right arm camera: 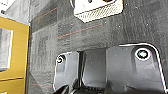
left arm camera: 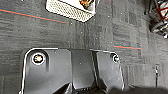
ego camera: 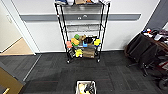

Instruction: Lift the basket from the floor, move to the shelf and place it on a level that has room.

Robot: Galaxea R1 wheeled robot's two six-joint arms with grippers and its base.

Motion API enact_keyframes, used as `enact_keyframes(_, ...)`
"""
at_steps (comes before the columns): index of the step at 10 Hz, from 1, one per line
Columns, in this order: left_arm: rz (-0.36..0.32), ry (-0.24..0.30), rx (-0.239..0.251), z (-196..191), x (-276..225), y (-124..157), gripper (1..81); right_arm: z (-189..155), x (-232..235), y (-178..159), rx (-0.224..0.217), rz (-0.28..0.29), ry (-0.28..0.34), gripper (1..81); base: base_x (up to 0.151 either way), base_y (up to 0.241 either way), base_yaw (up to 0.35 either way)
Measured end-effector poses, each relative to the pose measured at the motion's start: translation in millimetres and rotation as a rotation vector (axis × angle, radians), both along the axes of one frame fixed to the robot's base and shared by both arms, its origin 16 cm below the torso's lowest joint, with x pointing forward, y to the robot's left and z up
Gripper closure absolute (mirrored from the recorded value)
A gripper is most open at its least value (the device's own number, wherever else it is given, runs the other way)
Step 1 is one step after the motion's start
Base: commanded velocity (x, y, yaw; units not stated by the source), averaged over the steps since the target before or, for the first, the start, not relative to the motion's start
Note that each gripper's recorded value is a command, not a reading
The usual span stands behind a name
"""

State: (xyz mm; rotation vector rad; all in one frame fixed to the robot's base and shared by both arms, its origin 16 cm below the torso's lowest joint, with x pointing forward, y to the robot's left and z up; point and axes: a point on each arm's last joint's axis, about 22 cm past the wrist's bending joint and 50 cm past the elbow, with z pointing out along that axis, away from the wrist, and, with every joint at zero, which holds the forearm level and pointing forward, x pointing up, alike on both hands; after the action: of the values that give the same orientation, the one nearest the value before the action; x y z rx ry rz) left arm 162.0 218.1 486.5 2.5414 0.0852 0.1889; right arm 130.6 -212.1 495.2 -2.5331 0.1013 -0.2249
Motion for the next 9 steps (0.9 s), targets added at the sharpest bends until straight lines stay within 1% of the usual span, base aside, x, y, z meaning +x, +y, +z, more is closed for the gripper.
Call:
enact_keyframes(1,0.005,-0.017,-0.003,1,9,-1,1.0,1,11,0,0.001,-0.005,-0.019,1.0,0.089,0.0,0.0)
enact_keyframes(3,0.001,0.005,0.0,0,-5,0,1.0,0,-1,1,0.001,-0.002,0.003,1.0,0.089,0.0,0.0)
enact_keyframes(5,0.004,-0.01,-0.002,1,5,0,1.0,0,5,0,0.001,-0.004,-0.005,1.0,0.092,0.0,0.0)
enact_keyframes(9,0.002,0.0,-0.001,0,-2,0,1.0,0,-7,1,0.001,-0.004,0.008,1.0,0.092,0.0,0.0)
